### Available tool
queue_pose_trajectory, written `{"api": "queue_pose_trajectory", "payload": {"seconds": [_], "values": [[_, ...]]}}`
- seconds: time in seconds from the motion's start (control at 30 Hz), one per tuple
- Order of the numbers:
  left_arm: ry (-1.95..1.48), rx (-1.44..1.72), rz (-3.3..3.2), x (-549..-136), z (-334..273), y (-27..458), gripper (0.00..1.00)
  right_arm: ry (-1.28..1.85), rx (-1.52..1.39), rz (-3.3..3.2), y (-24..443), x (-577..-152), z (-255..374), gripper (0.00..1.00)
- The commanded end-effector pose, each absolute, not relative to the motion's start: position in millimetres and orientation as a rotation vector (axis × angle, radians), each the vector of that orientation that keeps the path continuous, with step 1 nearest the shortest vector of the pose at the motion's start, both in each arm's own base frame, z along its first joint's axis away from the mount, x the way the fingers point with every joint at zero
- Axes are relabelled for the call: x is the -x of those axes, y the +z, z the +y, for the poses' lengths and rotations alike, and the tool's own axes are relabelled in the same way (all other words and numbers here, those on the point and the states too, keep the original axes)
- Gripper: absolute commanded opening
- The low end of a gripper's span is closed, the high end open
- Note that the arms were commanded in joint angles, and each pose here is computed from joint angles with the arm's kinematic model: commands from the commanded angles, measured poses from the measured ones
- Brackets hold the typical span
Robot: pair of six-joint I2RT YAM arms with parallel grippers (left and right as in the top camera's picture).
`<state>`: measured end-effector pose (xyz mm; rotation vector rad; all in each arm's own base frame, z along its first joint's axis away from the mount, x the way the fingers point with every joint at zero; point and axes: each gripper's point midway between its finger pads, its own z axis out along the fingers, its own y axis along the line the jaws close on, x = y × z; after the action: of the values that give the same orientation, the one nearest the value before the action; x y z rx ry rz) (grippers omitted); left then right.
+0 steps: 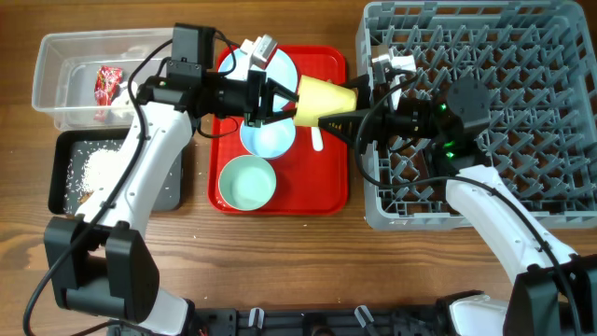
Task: Sort waste into correct bins and load items into the dishwasher rack
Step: 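Lift yellow cup toward the right gripper and grasp it with right, then carry the yellow cup with right gripper into the rack, release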
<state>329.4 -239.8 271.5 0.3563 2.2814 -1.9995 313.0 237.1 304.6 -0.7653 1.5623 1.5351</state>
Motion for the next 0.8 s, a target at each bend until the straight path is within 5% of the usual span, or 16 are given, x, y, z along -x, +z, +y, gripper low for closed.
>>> {"api": "queue_pose_trajectory", "payload": {"seconds": [0.0, 0.07, 0.37, 0.77], "values": [[-1.980, -0.371, 2.272, -328.4, -240.9, 279.8, 0.04, 1.520, 0.756, 1.554, 308.0, -317.8, 235.9, 0.77], [-1.980, -0.371, 2.272, -328.4, -240.9, 279.8, 0.04, 1.524, 0.755, 1.560, 306.9, -317.5, 236.0, 0.64], [-1.980, -0.371, 2.272, -328.4, -240.9, 279.8, 0.16, 1.527, 0.764, 1.563, 306.2, -317.9, 228.1, 0.43], [-1.857, -0.313, 2.324, -340.0, -238.9, 266.7, 0.36, 1.447, 0.494, 1.706, 286.7, -356.3, 120.8, 0.27]]}}
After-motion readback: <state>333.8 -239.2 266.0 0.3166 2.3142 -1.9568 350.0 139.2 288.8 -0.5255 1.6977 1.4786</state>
